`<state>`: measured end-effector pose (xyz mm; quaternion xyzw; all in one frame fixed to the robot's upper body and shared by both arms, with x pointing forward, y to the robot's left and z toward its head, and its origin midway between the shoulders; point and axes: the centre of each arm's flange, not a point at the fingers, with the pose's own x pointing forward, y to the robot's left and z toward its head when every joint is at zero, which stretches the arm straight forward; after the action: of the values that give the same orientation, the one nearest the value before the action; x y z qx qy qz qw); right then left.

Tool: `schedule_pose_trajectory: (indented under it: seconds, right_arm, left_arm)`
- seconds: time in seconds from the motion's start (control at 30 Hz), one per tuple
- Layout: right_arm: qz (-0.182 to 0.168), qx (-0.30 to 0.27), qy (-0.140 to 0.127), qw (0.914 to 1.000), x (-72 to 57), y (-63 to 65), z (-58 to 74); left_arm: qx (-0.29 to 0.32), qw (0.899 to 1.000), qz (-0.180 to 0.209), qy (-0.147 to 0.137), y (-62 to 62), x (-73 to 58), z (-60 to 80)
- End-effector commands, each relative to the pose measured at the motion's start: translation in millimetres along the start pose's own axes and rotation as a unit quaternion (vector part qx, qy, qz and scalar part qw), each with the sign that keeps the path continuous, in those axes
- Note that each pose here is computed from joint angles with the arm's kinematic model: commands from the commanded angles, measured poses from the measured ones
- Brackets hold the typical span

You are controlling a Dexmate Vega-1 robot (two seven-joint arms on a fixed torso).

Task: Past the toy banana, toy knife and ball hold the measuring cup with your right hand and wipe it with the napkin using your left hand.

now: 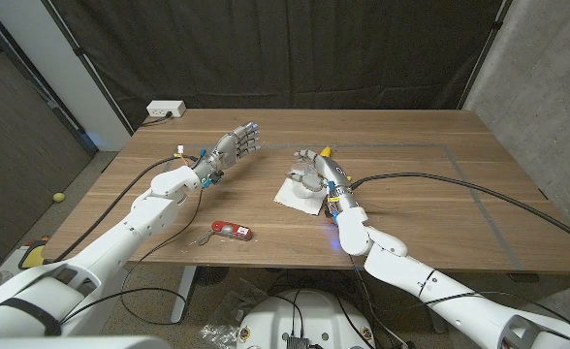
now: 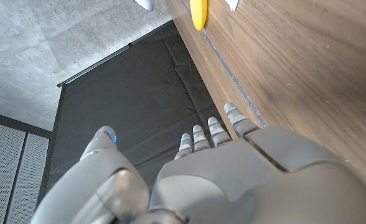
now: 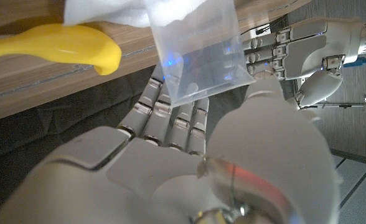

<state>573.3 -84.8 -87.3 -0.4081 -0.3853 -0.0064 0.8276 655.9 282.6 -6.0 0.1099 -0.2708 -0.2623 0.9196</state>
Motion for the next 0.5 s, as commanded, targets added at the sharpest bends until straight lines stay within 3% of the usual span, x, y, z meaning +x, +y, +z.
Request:
schedule_pose_trajectory:
  seconds: [0.03, 0.2, 0.5]
  right_arm:
    - [0.070, -0.019, 0.010, 0.9973, 0.0, -0.4, -1.7]
    - [0.105, -0.028, 0.015, 0.9940, 1.2, 2.5, -3.4]
    - [0.122, -0.071, 0.012, 0.9899, 3.2, 3.7, -0.6]
  left_arm:
    - [0.003, 1.000, 0.001, 0.000, 0.1, -1.2, 3.3]
    - [0.000, 1.000, 0.003, 0.001, 1.0, -2.7, 3.0]
    - [0.000, 1.000, 0.003, -0.001, 0.8, -2.4, 3.2]
